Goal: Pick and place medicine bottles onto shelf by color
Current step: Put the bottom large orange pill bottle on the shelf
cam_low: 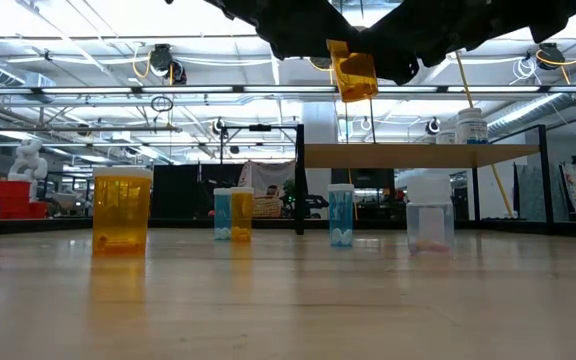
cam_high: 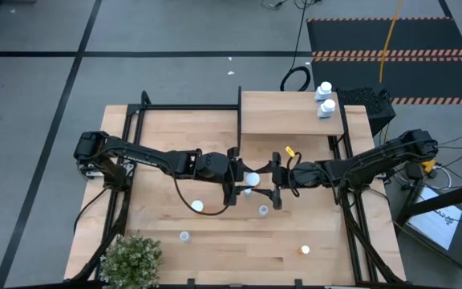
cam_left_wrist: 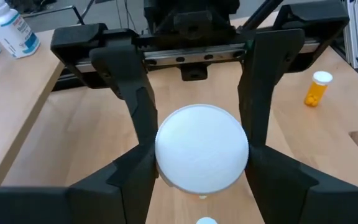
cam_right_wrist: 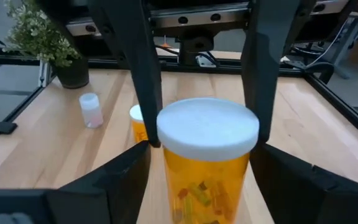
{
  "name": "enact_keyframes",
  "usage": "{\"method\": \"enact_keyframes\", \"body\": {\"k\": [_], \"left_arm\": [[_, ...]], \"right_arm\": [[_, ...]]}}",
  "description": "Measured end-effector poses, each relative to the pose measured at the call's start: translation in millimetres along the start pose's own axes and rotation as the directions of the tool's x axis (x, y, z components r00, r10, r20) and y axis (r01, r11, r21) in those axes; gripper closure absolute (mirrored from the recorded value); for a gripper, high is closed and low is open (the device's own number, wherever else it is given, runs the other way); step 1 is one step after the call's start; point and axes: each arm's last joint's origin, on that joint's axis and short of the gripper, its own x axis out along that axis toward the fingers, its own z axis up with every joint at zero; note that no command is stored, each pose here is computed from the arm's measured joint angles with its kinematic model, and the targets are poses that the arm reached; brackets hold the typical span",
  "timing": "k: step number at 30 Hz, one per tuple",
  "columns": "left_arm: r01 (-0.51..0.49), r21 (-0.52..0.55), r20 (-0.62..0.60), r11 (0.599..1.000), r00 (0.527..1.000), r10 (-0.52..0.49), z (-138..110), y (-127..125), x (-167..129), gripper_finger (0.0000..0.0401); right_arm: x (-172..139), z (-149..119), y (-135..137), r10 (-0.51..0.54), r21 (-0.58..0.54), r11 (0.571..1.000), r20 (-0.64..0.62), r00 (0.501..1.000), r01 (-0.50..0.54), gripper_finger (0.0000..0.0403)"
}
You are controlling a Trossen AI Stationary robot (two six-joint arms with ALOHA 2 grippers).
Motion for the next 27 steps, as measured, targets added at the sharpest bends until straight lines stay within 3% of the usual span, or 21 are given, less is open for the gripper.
{"method": "enact_keyframes", "body": {"k": [6, 18, 27], "left_arm": [[-0.002, 0.005, 0.017, 1.000, 1.000, 0.002, 1.6, 0.2, 0.0, 0.0163], [-0.002, 0.009, 0.028, 1.000, 1.000, 0.002, 3.1, -0.3, -0.8, 0.0090], [-0.025, 0.057, 0.054, 0.998, 0.998, 0.022, 28.2, -8.1, -52.9, 0.0075]], "right_arm": [[0.0, 0.0, -0.1, -0.001, -0.011, 1.000, 0.000, 1.000, 0.001, 0.0175], [-0.5, 0.5, -0.2, -0.002, -0.014, 1.000, 0.002, 1.000, 0.002, 0.0208], [-1.2, 1.2, -0.4, -0.001, -0.013, 1.000, 0.006, 1.000, 0.002, 0.0205]]}}
